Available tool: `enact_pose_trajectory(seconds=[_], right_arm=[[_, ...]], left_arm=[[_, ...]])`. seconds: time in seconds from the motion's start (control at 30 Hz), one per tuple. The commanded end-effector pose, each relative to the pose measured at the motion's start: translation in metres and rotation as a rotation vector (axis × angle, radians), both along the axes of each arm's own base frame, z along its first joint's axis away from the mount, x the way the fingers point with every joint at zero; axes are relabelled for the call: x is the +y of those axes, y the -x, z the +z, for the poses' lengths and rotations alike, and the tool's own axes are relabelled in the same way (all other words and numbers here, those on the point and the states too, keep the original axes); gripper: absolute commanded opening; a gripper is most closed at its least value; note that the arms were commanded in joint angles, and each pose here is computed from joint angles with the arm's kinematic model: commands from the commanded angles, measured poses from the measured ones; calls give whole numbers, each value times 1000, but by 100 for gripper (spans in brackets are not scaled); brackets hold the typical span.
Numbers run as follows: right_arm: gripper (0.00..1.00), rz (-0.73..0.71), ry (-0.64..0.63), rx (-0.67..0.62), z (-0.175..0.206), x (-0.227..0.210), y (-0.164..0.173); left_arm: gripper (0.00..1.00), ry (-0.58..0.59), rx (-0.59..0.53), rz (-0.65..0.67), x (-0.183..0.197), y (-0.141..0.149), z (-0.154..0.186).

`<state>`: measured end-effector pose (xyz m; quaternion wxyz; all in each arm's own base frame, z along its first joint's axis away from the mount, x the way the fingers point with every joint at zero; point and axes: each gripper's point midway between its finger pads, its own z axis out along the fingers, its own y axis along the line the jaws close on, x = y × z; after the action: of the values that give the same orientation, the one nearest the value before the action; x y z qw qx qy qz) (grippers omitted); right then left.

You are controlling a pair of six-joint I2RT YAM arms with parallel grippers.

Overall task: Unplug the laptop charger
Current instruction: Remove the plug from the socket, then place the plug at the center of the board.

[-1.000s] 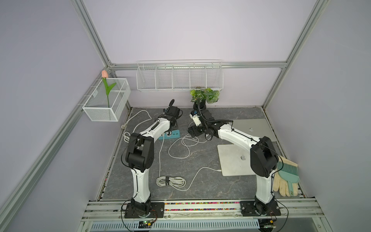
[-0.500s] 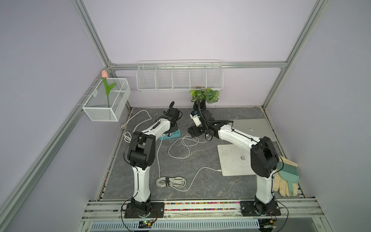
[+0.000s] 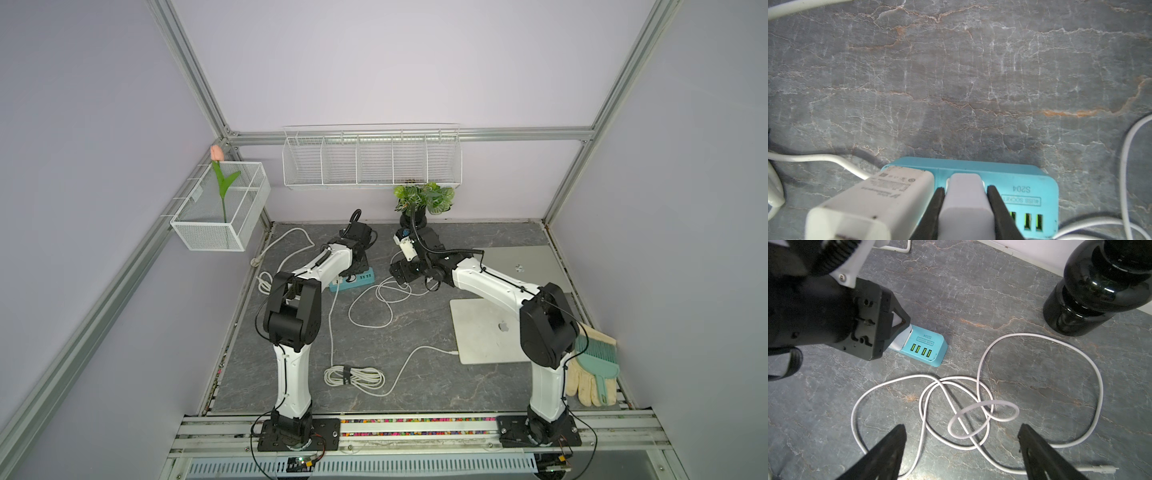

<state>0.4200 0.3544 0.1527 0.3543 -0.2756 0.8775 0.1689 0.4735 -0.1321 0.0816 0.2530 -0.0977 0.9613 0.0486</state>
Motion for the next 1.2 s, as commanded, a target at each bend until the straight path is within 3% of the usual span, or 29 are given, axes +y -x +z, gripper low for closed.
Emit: enact_pose_trajectory(seconds=[0.0,0.3,0.4,0.53,0.63,0.73,0.9,1.03,1.17], right_arm=[[88,-8,-25,-40,19,-5,-1],[88,-5,-38,-43,21,-4,1],[87,-24,-59,-52,29,-11,2],[85,-112,-189,-67,58,-41,-2],[84,-210,-254,-71,70,-80,-6],[84,-276,-216,-78,67,-111,-7],[85,-365,-148,-86,57,-155,-3],[85,-419,-155,-116,60,-179,7],[85,-442,-156,-126,61,-192,15]], left_arm=[[14,30,-120,-12,-5,-13,58],[12,33,-155,-24,-8,-19,71],[10,57,-190,-69,-22,-22,89],[10,93,-302,-181,-63,-23,139],[11,234,-379,-360,-118,-17,172],[11,379,-392,-514,-176,-8,183],[11,511,-269,-725,-263,9,154],[11,575,-162,-736,-293,4,105],[12,665,-141,-746,-318,-4,77]])
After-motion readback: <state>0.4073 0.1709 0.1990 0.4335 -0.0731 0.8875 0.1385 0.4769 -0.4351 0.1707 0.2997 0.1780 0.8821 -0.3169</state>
